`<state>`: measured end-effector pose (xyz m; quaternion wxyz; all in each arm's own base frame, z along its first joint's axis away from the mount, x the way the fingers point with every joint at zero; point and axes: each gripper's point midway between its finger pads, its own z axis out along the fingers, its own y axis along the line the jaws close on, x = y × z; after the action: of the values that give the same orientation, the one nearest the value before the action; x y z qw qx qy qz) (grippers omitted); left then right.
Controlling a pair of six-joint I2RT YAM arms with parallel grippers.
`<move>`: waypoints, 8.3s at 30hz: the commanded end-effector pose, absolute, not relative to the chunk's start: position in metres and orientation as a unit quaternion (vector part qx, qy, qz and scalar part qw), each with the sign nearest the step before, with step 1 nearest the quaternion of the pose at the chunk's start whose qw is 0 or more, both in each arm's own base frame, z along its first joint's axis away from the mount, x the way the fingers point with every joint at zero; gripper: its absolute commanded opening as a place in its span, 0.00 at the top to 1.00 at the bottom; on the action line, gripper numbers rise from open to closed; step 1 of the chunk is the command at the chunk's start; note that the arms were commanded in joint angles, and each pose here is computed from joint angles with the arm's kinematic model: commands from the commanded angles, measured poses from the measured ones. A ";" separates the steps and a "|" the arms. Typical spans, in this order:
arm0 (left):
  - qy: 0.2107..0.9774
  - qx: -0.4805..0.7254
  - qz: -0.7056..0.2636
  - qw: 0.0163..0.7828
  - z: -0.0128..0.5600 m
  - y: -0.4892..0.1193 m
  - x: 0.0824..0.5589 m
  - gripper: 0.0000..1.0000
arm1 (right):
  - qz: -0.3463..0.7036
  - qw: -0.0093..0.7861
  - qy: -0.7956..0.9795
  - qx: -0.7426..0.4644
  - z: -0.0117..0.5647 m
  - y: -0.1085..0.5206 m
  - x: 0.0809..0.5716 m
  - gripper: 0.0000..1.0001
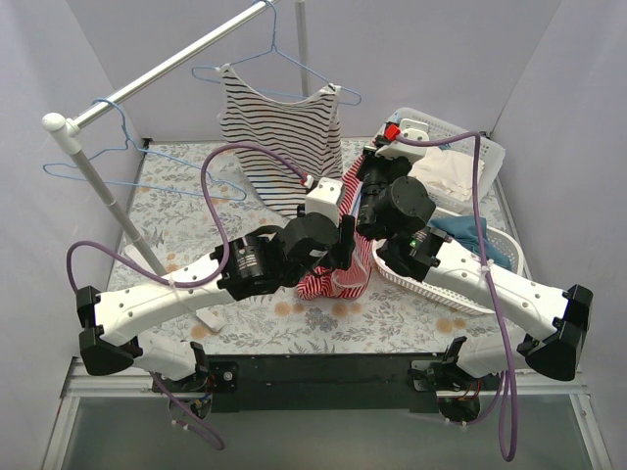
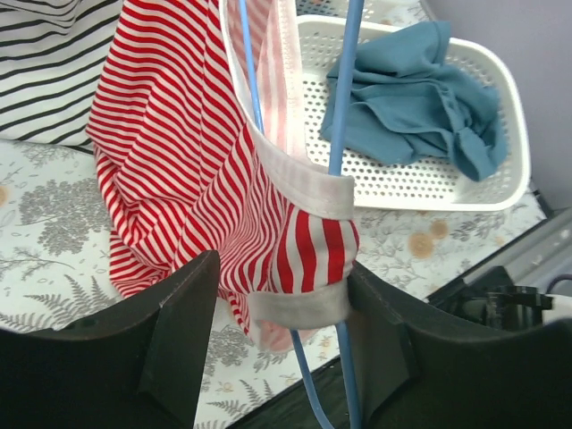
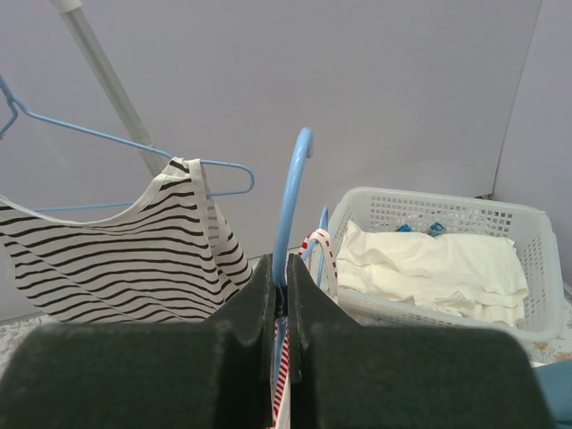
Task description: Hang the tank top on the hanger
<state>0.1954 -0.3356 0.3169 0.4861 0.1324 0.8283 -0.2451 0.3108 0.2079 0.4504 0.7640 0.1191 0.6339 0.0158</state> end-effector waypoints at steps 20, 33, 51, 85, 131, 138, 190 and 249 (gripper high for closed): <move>0.771 0.182 -0.229 0.566 0.346 -0.338 0.207 0.80 | 0.029 0.769 0.624 0.137 0.467 0.205 0.305 0.99; 0.751 0.155 -0.274 0.580 0.348 -0.306 0.193 1.00 | 0.136 0.740 0.658 -0.023 0.429 0.242 0.277 0.84; 0.728 0.114 -0.341 0.584 0.375 -0.279 0.177 1.00 | 0.349 0.649 0.580 -0.346 0.428 0.305 0.174 0.12; 0.767 -0.031 -0.274 0.579 0.478 -0.151 0.168 1.00 | 0.292 0.534 0.789 -0.085 0.221 0.267 0.247 0.12; 0.650 -0.263 -0.057 0.711 0.481 -0.166 0.243 1.00 | 0.514 0.299 0.750 -0.290 0.226 0.469 0.262 0.14; 0.650 -0.255 -0.041 0.715 0.478 -0.181 0.258 1.00 | 0.420 0.315 0.818 -0.235 0.197 0.421 0.265 0.13; 0.630 -0.265 0.143 0.715 0.456 -0.172 0.373 1.00 | 0.355 0.334 0.838 -0.244 0.210 0.306 0.195 0.12; 0.637 -0.263 0.204 0.695 0.407 -0.148 0.391 0.70 | 0.347 0.328 0.843 -0.248 0.203 0.303 0.194 0.11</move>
<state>0.4024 -0.1618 0.3819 0.6825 -0.2349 0.6519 0.2323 0.1912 0.3027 0.1954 0.3134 -0.2449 0.8513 0.3423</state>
